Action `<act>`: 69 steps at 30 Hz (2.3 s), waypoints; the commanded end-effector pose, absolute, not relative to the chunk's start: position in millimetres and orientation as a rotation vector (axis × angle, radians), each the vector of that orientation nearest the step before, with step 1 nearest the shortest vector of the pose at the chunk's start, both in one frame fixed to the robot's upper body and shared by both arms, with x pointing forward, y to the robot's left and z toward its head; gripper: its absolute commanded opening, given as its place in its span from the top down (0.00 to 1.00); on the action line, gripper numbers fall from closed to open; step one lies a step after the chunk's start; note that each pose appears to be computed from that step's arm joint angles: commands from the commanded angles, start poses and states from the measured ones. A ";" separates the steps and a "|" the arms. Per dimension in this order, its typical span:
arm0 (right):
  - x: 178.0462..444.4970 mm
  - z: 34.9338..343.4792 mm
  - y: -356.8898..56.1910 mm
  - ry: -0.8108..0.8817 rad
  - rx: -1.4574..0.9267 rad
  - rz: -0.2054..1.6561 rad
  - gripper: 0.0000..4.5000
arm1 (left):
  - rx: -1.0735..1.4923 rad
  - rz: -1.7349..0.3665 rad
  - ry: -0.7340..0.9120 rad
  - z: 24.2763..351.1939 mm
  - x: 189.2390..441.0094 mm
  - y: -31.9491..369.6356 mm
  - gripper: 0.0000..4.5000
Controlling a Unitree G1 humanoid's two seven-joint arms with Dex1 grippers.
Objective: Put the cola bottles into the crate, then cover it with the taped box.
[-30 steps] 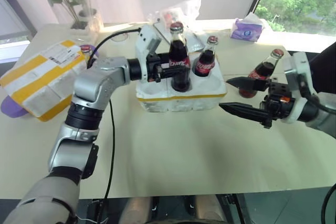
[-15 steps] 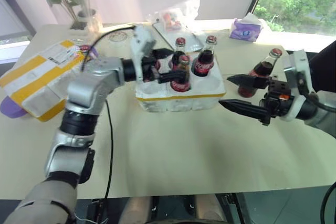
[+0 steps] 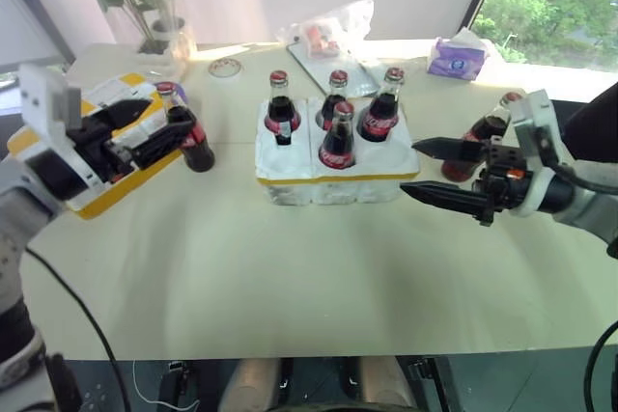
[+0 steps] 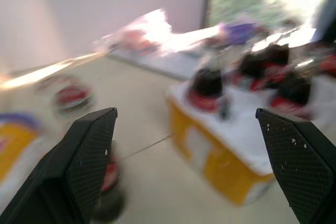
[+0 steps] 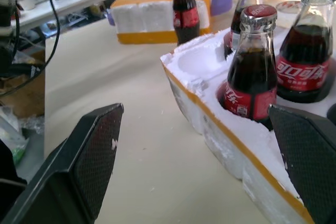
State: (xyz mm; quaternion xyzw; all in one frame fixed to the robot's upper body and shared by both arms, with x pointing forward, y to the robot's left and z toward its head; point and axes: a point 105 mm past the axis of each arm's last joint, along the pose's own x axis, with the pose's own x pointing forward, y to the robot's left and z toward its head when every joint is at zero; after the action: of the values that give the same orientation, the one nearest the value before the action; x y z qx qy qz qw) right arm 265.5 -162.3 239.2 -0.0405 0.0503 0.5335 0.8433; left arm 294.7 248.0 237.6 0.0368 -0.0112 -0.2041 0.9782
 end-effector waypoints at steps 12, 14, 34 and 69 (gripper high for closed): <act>270.2 255.2 -157.0 0.056 -0.122 1.160 0.00 | 0.114 -0.184 -0.067 208.0 355.2 254.1 0.02; 271.0 254.7 -157.7 0.055 -0.115 1.153 0.00 | 0.104 -0.187 -0.061 204.8 361.3 253.0 0.02; 269.5 254.6 -157.8 0.042 -0.104 1.129 0.00 | 0.112 -0.271 0.010 177.5 406.8 236.8 0.19; 265.0 236.7 -178.0 0.052 -0.062 0.948 0.00 | 0.013 -1.172 -0.157 291.7 351.6 102.1 0.38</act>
State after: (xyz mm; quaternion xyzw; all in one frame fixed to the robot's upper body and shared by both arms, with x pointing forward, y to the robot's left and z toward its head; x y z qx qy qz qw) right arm 270.1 -180.8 224.6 -0.0191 0.0530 0.4519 0.8903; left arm 359.4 95.5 263.5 -0.0069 -0.0166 -0.5503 0.8348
